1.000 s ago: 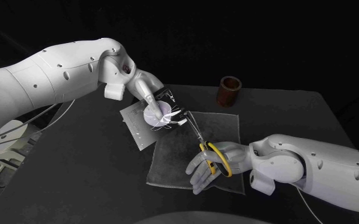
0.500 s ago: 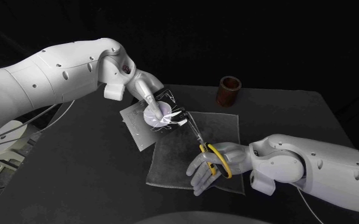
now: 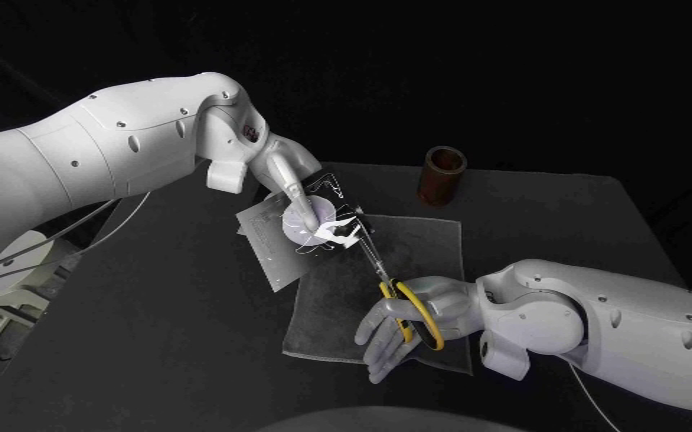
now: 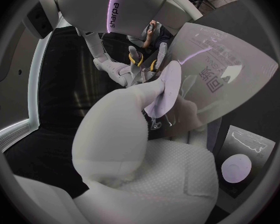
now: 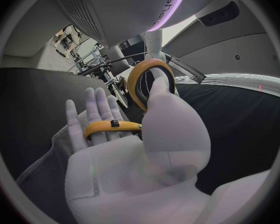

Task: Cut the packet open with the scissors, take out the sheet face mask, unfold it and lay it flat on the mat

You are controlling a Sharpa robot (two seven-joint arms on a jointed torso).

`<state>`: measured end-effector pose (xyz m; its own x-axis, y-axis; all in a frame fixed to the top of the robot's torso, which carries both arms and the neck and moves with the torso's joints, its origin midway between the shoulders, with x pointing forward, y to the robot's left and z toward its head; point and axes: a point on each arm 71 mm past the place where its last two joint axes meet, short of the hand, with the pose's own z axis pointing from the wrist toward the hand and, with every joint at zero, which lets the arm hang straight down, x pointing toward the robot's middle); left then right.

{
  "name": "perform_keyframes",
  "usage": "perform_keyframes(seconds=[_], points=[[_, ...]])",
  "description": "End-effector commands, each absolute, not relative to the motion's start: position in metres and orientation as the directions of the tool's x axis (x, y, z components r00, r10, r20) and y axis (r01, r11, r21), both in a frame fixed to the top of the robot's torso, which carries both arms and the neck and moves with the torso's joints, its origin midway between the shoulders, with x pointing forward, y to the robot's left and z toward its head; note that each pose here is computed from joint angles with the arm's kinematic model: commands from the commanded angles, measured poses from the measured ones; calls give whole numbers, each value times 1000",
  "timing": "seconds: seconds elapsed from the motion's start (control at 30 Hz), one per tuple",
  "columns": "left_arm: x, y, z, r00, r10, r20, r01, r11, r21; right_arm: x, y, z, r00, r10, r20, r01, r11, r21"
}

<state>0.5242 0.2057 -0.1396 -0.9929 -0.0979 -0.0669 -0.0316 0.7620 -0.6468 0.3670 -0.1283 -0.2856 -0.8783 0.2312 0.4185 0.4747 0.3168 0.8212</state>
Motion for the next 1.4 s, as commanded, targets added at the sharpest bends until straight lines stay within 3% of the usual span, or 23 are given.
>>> perform_keyframes(seconds=[0.03, 0.67, 1.4], points=[[513, 201, -139, -998, 64, 0, 49, 762, -645, 366, -126, -282, -883, 204, 423, 468, 307, 829], [507, 201, -140, -995, 99, 12, 70, 775, -628, 377, -140, -278, -885, 246, 394, 457, 306, 835], [506, 197, -140, -994, 107, 11, 77, 775, -627, 378, -132, -278, -891, 224, 395, 450, 325, 832]])
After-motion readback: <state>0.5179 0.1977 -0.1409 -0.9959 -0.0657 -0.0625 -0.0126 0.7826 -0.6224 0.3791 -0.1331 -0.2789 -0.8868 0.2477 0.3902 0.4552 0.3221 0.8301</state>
